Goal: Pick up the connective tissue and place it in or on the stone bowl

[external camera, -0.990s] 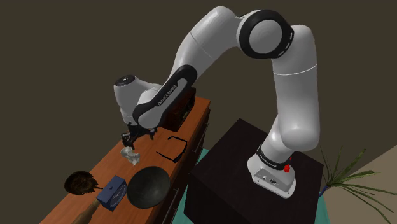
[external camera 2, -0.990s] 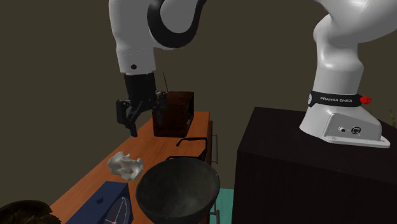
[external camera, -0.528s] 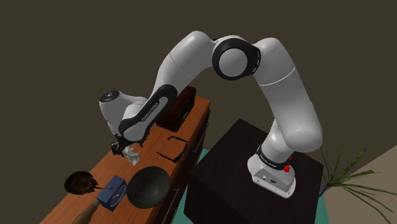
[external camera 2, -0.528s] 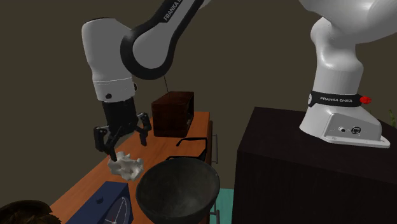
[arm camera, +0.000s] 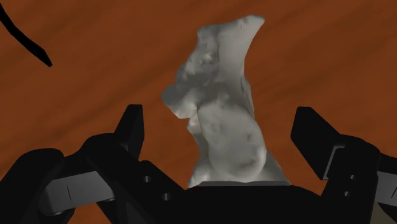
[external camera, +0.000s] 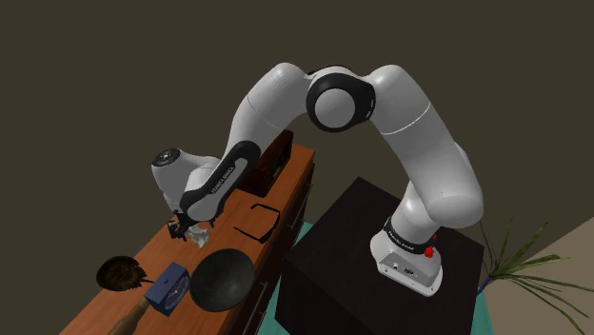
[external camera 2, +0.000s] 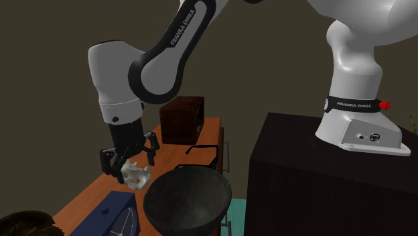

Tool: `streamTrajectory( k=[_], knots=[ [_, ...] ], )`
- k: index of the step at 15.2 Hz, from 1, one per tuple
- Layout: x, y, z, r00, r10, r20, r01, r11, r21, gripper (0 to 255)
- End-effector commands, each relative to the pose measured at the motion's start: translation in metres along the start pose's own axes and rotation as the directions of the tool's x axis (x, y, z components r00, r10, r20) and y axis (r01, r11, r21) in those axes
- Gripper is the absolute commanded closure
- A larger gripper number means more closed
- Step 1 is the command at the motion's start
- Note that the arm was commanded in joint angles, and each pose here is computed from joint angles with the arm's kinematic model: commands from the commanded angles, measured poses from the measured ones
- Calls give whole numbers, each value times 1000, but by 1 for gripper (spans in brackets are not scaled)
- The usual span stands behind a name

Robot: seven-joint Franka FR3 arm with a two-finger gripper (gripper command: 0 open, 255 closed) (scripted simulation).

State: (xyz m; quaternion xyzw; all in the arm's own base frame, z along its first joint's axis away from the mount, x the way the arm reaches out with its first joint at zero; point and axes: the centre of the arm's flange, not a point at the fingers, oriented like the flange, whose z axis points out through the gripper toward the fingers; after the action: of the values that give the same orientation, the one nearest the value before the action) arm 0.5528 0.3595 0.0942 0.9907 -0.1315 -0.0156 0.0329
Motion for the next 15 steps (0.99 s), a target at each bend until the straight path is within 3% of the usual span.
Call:
streamTrajectory(
  k=[1, 6, 7, 15],
  knots=[
    [0, 0, 2, 1000, 0, 0, 0, 1000, 0, 0],
    [0, 0, 2, 1000, 0, 0, 0, 1000, 0, 0],
    [0, 0, 2, 1000, 0, 0, 0, 1000, 0, 255],
    [0, 0, 2, 1000, 0, 0, 0, 1000, 0, 255]
  ],
)
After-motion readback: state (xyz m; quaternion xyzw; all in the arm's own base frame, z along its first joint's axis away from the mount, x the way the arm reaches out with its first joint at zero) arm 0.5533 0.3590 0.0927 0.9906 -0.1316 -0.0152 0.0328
